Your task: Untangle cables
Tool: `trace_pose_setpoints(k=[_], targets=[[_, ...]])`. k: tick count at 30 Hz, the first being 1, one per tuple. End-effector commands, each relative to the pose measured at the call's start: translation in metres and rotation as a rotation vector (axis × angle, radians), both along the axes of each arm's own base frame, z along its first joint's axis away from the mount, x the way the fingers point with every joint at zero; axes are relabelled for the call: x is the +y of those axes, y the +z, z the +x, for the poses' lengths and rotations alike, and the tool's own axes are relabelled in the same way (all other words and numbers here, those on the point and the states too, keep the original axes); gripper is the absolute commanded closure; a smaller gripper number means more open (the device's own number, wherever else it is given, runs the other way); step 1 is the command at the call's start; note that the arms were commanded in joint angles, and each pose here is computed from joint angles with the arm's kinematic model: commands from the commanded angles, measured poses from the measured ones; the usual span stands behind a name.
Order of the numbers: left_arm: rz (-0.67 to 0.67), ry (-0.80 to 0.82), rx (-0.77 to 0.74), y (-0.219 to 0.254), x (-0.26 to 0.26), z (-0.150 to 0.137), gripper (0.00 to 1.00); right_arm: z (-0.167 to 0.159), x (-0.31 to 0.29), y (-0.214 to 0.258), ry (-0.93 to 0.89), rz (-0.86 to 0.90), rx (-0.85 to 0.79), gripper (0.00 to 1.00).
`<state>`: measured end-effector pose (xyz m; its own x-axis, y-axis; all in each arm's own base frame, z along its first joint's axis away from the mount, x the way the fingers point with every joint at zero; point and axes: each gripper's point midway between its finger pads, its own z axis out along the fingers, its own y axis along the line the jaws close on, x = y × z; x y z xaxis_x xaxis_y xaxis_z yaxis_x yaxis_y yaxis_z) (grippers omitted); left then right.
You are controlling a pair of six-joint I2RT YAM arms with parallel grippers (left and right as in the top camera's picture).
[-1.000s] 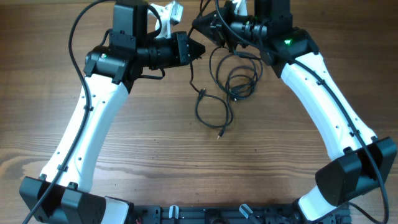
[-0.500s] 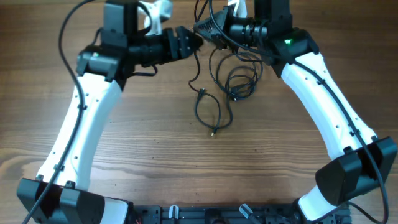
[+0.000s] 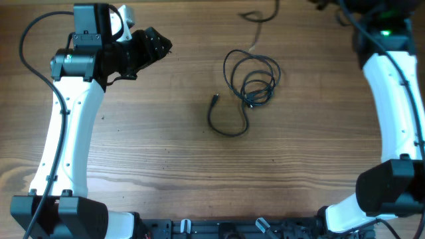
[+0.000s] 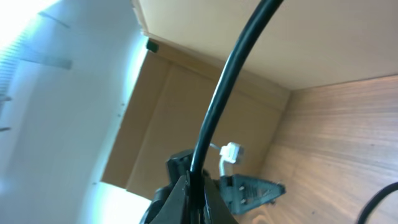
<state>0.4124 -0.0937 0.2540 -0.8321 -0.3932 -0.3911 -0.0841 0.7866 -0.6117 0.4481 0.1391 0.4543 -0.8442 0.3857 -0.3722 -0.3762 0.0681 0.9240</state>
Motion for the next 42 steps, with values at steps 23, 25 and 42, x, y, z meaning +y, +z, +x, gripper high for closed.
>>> trace_pose_setpoints(k=[23, 25, 42], targets=[[0.024, -0.044, 0.023, -0.013, -0.020, 0.002, 0.22, -0.020, -0.403, -0.153, -1.368, -0.633, 0.502, 0.95], [0.032, -0.055, 0.034, -0.019, -0.025, 0.003, 0.22, -0.036, -0.429, -0.163, -1.510, -0.721, 0.575, 0.96], [0.036, -0.112, 0.038, -0.034, -0.052, 0.010, 0.22, 0.025, -0.388, -0.250, -1.108, -0.884, 0.513, 0.00]])
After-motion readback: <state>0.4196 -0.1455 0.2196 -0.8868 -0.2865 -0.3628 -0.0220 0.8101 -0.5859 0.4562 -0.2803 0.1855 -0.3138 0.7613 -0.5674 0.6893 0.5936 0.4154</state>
